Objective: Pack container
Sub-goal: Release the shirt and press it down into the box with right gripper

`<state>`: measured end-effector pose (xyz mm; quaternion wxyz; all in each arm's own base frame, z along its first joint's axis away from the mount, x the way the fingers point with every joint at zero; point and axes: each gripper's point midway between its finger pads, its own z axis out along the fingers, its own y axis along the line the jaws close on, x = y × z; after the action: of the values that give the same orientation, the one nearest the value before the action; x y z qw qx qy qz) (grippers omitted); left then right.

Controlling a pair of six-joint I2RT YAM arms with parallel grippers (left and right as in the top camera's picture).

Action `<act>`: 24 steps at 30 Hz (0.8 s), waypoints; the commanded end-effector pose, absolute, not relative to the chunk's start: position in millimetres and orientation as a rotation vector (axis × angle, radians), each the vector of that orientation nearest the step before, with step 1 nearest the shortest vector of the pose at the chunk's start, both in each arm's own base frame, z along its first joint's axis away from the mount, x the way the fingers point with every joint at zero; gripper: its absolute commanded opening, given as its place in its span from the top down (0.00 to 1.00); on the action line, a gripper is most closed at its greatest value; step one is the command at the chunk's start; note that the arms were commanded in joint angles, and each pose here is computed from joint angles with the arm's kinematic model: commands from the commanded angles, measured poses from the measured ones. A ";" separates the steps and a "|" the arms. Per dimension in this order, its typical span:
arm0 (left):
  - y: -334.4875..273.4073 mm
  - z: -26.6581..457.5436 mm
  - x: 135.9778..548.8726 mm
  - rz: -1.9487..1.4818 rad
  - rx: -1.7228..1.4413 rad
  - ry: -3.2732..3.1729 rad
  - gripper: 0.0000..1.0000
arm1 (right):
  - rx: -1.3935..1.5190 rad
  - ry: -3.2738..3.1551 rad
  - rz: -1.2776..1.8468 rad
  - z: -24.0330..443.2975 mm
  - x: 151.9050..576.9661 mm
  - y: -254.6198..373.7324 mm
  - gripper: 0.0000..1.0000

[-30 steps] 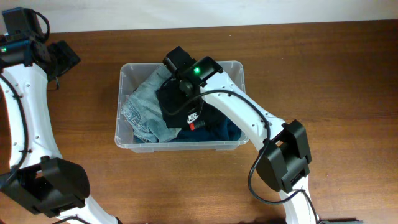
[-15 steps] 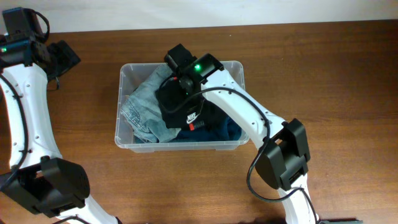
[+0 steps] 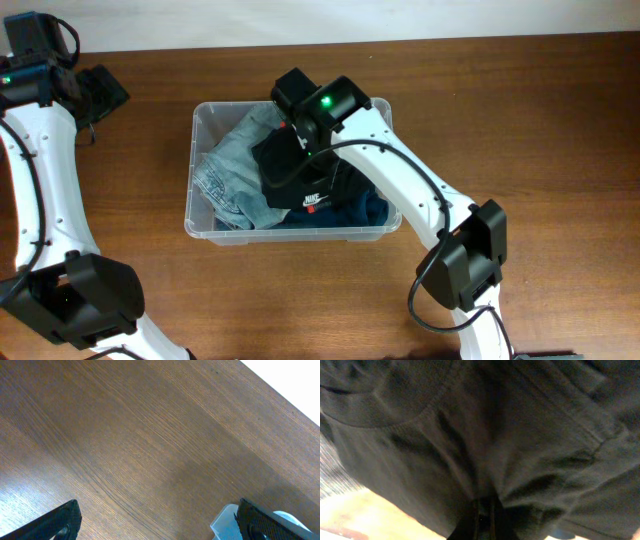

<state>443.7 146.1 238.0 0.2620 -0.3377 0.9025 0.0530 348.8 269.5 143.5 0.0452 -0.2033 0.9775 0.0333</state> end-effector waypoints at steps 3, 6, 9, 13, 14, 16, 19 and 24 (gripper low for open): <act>147.2 238.7 444.7 0.144 -0.930 2.432 0.01 | -0.611 3.002 0.135 119.7 343.6 276.8 0.91; 147.2 238.7 444.7 0.144 -0.930 2.432 0.01 | -0.597 2.999 0.138 98.5 347.6 276.4 0.91; 147.2 238.7 444.7 0.144 -0.930 2.432 0.01 | -0.588 3.002 0.137 79.3 347.5 276.1 0.94; 147.2 238.7 444.7 0.144 -0.930 2.432 0.01 | -0.560 2.990 0.150 88.6 349.7 277.7 0.96; 147.2 238.7 444.7 0.144 -0.930 2.432 0.01 | -0.558 2.975 0.155 96.7 351.8 278.8 0.96; 147.2 238.7 444.7 0.144 -0.930 2.432 0.01 | -0.551 2.933 0.172 119.2 357.4 281.5 0.96; 147.2 238.7 444.7 0.144 -0.930 2.432 0.01 | -0.534 2.827 0.242 165.3 369.3 290.6 0.95; 147.2 238.7 444.7 0.144 -0.930 2.432 0.01 | -0.511 2.679 0.329 216.2 386.7 303.6 0.84</act>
<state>443.8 146.1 238.1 0.2622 -0.3377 0.9024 0.0530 381.6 296.4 178.5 0.1518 -0.1817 0.9672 0.0922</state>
